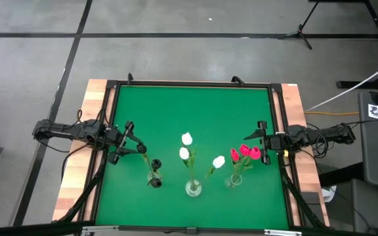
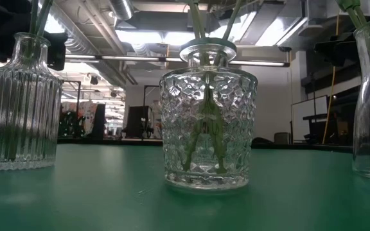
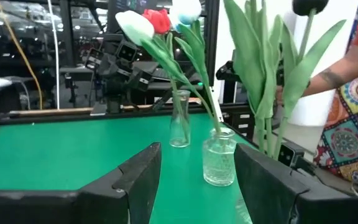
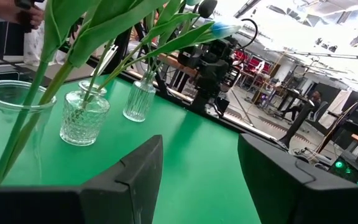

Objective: Sort flowers into vase by color
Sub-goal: Return to Home Position

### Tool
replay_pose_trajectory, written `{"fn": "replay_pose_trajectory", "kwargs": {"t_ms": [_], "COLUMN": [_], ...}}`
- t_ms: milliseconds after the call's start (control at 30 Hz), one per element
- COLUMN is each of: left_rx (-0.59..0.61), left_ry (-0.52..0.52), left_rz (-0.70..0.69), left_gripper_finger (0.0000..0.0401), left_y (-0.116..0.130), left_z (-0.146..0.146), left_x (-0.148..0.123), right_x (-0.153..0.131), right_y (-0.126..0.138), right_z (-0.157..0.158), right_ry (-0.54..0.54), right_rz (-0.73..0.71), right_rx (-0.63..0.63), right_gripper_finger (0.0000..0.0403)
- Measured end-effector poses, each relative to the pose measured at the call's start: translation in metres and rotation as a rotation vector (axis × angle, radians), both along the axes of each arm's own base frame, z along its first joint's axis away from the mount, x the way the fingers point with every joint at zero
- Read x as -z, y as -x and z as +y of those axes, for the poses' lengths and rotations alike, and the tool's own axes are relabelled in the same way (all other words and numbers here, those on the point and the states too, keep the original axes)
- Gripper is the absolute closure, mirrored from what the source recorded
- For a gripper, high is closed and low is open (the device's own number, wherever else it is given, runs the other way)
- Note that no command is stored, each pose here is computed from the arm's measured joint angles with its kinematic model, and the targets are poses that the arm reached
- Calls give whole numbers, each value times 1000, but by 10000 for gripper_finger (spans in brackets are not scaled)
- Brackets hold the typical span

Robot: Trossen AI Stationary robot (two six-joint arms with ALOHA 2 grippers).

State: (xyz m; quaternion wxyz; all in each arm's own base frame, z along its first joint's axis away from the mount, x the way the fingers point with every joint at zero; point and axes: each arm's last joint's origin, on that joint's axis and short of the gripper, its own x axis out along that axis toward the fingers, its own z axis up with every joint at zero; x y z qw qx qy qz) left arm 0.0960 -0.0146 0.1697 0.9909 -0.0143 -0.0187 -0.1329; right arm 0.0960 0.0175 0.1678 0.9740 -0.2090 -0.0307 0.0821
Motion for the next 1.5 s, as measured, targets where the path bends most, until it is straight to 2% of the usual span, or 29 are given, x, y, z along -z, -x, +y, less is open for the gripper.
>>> {"fn": "replay_pose_trajectory", "kwargs": {"t_ms": [1500], "left_rx": [-7], "left_ry": [21], "left_rz": [8], "left_gripper_finger": [201], "left_y": [0], "left_z": [0], "left_x": [0], "right_x": [0], "right_y": [0], "right_z": [-1], "right_ry": [-2], "right_rz": [-3], "right_rx": [25], "right_gripper_finger": [194]}}
